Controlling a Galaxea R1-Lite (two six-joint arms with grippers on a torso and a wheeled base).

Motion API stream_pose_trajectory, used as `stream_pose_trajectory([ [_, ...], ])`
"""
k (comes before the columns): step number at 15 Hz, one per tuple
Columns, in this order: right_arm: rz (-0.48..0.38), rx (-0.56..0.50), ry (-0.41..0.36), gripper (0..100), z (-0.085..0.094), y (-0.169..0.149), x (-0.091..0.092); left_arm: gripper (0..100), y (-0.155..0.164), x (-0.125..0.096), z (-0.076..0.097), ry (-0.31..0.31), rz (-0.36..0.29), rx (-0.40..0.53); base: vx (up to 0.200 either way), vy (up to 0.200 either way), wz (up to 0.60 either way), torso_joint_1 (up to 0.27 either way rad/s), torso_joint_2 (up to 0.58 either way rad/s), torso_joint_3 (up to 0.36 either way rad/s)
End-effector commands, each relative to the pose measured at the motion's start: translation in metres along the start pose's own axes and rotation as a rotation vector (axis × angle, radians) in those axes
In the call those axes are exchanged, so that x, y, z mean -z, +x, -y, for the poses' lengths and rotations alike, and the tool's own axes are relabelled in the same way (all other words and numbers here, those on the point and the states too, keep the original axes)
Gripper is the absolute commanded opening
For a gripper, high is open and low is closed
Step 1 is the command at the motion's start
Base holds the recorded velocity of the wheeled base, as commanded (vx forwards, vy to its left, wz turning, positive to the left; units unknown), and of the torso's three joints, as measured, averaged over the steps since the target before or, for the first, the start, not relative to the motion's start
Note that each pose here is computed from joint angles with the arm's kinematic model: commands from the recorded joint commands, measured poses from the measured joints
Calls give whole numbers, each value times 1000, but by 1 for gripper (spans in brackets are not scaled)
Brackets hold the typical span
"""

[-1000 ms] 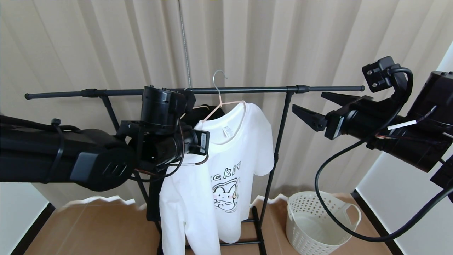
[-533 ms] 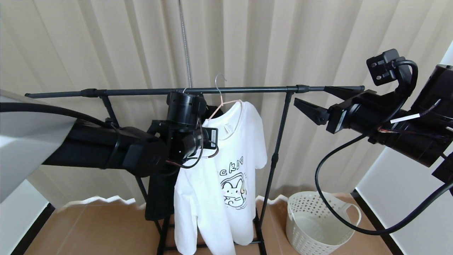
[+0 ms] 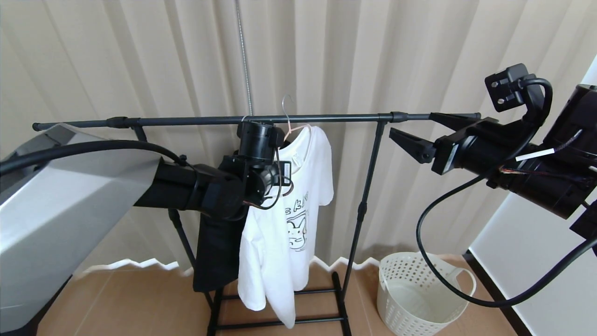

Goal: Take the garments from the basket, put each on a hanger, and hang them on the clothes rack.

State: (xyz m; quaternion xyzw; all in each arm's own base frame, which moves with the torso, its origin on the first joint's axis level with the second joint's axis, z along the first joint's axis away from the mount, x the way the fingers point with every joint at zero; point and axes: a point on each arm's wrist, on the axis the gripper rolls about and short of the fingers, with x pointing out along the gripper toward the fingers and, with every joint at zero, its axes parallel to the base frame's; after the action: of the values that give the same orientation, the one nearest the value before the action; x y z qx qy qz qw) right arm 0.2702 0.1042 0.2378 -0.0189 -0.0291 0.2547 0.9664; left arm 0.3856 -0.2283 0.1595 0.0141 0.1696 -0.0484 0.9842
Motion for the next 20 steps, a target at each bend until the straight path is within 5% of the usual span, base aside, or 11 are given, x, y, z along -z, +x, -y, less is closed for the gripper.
stream_pose_trajectory([
  [1, 0, -1, -1, 100, 0, 0, 0, 0, 16, 6, 5, 4, -2, -4, 0, 0, 0, 0, 0, 0],
  [20, 1, 18, -2, 100, 5, -1, 0, 0, 90, 23, 30, -2, 14, -33, 0, 0, 0, 0, 0, 0],
])
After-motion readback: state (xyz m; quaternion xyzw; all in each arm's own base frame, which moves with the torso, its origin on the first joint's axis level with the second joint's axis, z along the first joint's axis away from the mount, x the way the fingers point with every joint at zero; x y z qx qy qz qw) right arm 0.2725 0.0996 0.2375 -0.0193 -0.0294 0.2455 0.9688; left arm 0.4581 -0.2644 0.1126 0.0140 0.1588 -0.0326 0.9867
